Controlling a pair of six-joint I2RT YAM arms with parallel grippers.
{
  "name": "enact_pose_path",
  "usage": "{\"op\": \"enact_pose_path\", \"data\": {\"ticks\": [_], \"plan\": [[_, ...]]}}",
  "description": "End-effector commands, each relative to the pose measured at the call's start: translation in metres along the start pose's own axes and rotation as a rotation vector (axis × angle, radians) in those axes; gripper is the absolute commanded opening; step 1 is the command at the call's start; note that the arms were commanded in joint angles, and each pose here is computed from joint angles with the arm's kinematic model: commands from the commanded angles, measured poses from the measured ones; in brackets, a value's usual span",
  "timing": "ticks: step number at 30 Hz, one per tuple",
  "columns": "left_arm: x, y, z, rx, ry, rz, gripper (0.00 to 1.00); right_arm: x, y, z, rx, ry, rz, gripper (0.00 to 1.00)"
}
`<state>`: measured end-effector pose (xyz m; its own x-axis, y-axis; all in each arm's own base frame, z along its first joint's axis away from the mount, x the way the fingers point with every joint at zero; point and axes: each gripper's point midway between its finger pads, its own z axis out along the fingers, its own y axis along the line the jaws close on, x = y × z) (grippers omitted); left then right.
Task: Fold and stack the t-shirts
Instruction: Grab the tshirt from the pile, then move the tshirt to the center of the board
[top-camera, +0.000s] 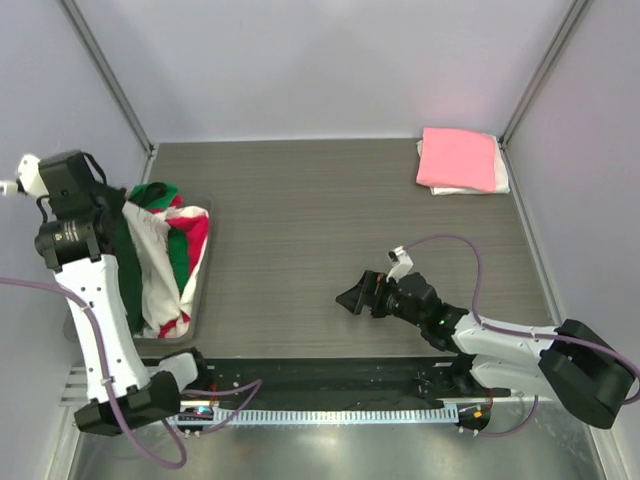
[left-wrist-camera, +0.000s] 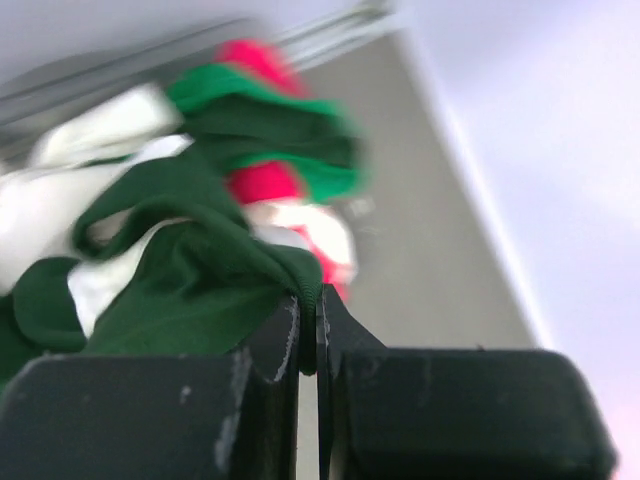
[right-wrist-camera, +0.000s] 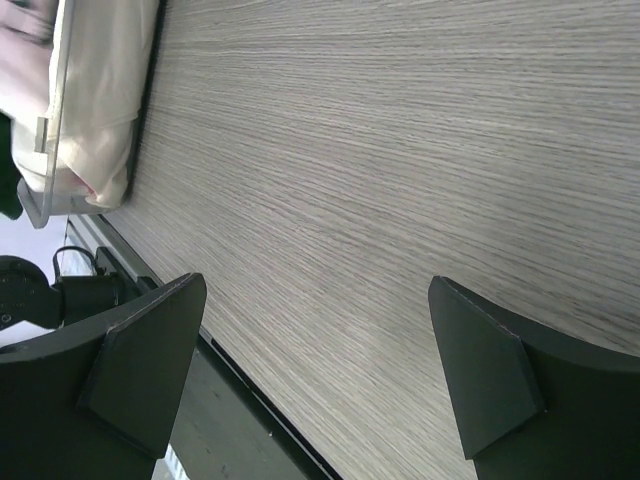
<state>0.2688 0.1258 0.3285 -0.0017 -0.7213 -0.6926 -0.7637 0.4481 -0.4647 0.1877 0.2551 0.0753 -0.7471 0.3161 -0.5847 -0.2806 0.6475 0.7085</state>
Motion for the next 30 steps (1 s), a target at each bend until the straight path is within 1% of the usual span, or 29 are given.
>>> {"op": "enact_pose_path", "data": {"ticks": [1,2,3,4,5,6,7,8,9,10,11,12,13,14,15,16,17,18,19,20,21,22,25,26,27,28,29,30], "plan": [[-0.033,-0.101,-0.067,0.362,-0.056,-0.051,0.0,-0.026,0.021,0.001,-0.056,-0.092,-0.01,1.0],[-0.055,-0.13,-0.101,0.474,-0.102,-0.066,0.0,-0.032,0.028,-0.006,-0.089,-0.119,-0.006,1.0],[-0.056,-0.152,-0.117,0.548,-0.095,-0.058,0.0,-0.035,0.02,-0.01,-0.069,-0.16,0.0,1.0],[-0.039,-0.186,-0.125,0.632,-0.03,-0.017,0.0,-0.041,0.016,-0.015,-0.055,-0.205,0.009,1.0],[-0.05,-0.213,-0.169,0.787,-0.036,-0.025,0.0,-0.045,0.016,-0.02,-0.061,-0.234,0.014,1.0],[-0.047,-0.23,-0.187,0.86,-0.019,-0.012,0.0,-0.051,0.016,-0.032,-0.074,-0.277,0.02,1.0],[-0.015,-0.26,-0.199,0.935,0.068,0.039,0.0,-0.059,0.007,-0.037,-0.03,-0.329,0.034,1.0],[-0.019,-0.275,-0.232,1.04,0.069,0.027,0.0,-0.066,0.009,-0.044,-0.03,-0.364,0.038,1.0],[0.0,-0.29,-0.25,1.119,0.131,0.056,0.0,-0.088,0.024,-0.062,-0.064,-0.447,0.045,1.0],[0.034,-0.302,-0.283,1.218,0.227,0.096,0.0,-0.086,0.01,-0.069,0.016,-0.434,0.036,1.0],[0.063,-0.319,-0.289,1.255,0.28,0.136,0.0,-0.103,0.006,-0.082,0.068,-0.51,0.042,1.0],[0.084,-0.322,-0.296,1.269,0.319,0.171,0.0,-0.126,0.022,-0.103,0.066,-0.572,0.036,1.0],[0.118,-0.321,-0.316,1.296,0.388,0.218,0.0,-0.133,0.022,-0.124,0.089,-0.601,0.028,1.0],[0.162,-0.324,-0.303,1.242,0.447,0.273,0.0,-0.149,0.021,-0.143,0.132,-0.666,0.026,1.0],[0.19,-0.324,-0.302,1.224,0.487,0.305,0.0,-0.174,0.043,-0.176,0.105,-0.738,0.021,1.0],[0.228,-0.319,-0.312,1.221,0.557,0.35,0.03,-0.176,0.037,-0.191,0.162,-0.74,0.005,1.0],[0.265,-0.315,-0.306,1.191,0.612,0.394,0.07,-0.184,0.039,-0.206,0.184,-0.763,0.004,1.0],[0.315,-0.308,-0.305,1.139,0.693,0.441,0.24,-0.197,0.041,-0.234,0.23,-0.806,0.013,1.0],[0.342,-0.301,-0.302,1.11,0.735,0.48,0.38,-0.202,0.042,-0.247,0.247,-0.82,0.016,1.0],[0.392,-0.29,-0.286,1.039,0.793,0.55,0.54,-0.214,0.049,-0.269,0.257,-0.863,0.039,1.0],[0.415,-0.281,-0.284,1.007,0.832,0.587,0.61,-0.211,0.043,-0.275,0.298,-0.842,0.033,1.0],[0.439,-0.264,-0.285,0.969,0.888,0.646,0.67,-0.213,0.045,-0.282,0.298,-0.847,0.055,1.0],[0.483,-0.243,-0.278,0.895,0.94,0.743,0.68,-0.211,0.053,-0.289,0.272,-0.812,0.059,1.0],[0.485,-0.237,-0.273,0.868,0.934,0.761,0.68,-0.209,0.055,-0.282,0.273,-0.783,0.047,1.0],[0.486,-0.235,-0.269,0.855,0.929,0.768,0.68,-0.205,0.055,-0.275,0.279,-0.75,0.037,1.0],[0.475,-0.235,-0.269,0.858,0.905,0.765,0.68,-0.198,0.057,-0.264,0.267,-0.7,0.034,1.0],[0.469,-0.23,-0.256,0.817,0.857,0.781,0.68,-0.193,0.057,-0.251,0.272,-0.662,0.055,1.0],[0.458,-0.228,-0.251,0.805,0.825,0.78,0.68,-0.183,0.053,-0.229,0.299,-0.595,0.054,1.0]]}}
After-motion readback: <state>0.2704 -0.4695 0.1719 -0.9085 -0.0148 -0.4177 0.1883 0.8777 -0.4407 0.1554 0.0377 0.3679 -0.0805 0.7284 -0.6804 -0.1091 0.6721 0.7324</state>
